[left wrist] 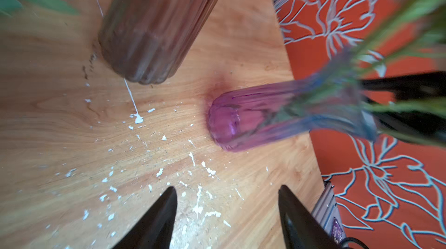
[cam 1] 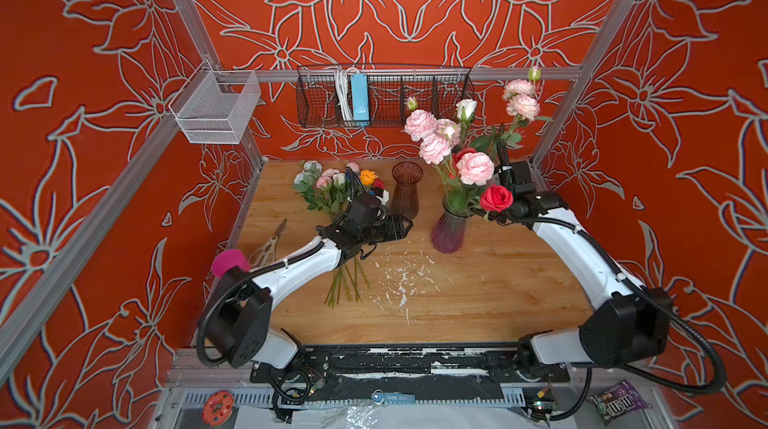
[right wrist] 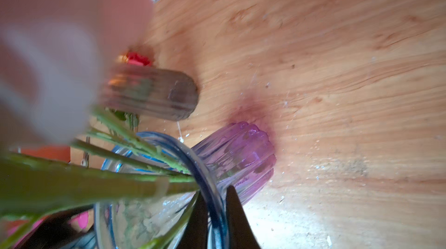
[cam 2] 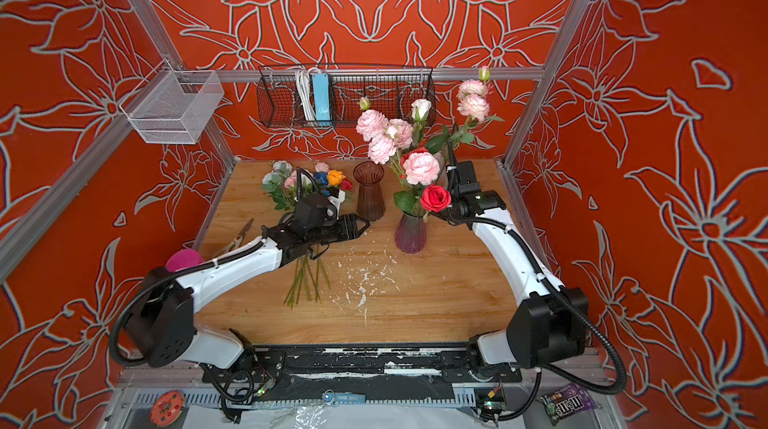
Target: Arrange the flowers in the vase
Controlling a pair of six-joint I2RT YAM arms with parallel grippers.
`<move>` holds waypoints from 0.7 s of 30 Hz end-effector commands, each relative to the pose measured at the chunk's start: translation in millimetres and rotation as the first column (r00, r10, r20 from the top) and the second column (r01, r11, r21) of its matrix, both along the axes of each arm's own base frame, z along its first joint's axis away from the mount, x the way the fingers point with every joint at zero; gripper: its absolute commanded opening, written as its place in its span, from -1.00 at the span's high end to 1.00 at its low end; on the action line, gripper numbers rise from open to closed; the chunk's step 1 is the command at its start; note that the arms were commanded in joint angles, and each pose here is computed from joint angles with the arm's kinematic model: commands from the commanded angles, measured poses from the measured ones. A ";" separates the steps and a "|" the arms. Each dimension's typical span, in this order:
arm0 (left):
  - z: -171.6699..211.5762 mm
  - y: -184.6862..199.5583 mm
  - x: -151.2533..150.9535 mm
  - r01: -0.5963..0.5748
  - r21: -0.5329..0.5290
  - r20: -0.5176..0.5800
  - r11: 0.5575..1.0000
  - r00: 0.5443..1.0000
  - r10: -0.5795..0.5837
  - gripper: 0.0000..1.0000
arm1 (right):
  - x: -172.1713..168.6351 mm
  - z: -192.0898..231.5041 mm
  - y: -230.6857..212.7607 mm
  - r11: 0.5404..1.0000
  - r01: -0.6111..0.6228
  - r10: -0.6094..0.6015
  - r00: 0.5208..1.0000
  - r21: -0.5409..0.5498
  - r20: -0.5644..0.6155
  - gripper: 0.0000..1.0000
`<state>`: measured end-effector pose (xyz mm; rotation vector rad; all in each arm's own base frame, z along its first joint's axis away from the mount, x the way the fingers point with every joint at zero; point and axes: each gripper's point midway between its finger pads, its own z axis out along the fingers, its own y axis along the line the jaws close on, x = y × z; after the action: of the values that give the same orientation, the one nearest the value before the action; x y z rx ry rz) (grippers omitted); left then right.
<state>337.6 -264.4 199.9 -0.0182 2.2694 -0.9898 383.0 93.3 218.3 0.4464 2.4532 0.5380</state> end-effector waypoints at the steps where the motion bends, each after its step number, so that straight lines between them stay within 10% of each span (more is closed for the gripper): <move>1: 1.6 19.6 -13.5 -0.027 0.056 0.007 0.998 1.000 0.027 -0.36 | 25.0 9.1 -31.6 0.995 0.083 -0.080 0.996 -0.050 0.048 1.00; 21: 42.6 62.5 -43.0 -0.117 0.116 0.041 0.986 0.993 0.113 -0.42 | 112.4 -15.7 -102.2 0.967 0.253 -0.252 0.967 -0.028 0.019 1.00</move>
<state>294.3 -210.4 228.8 -0.0646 2.2810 -0.8247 486.7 2.4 221.3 0.6832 2.3193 0.4353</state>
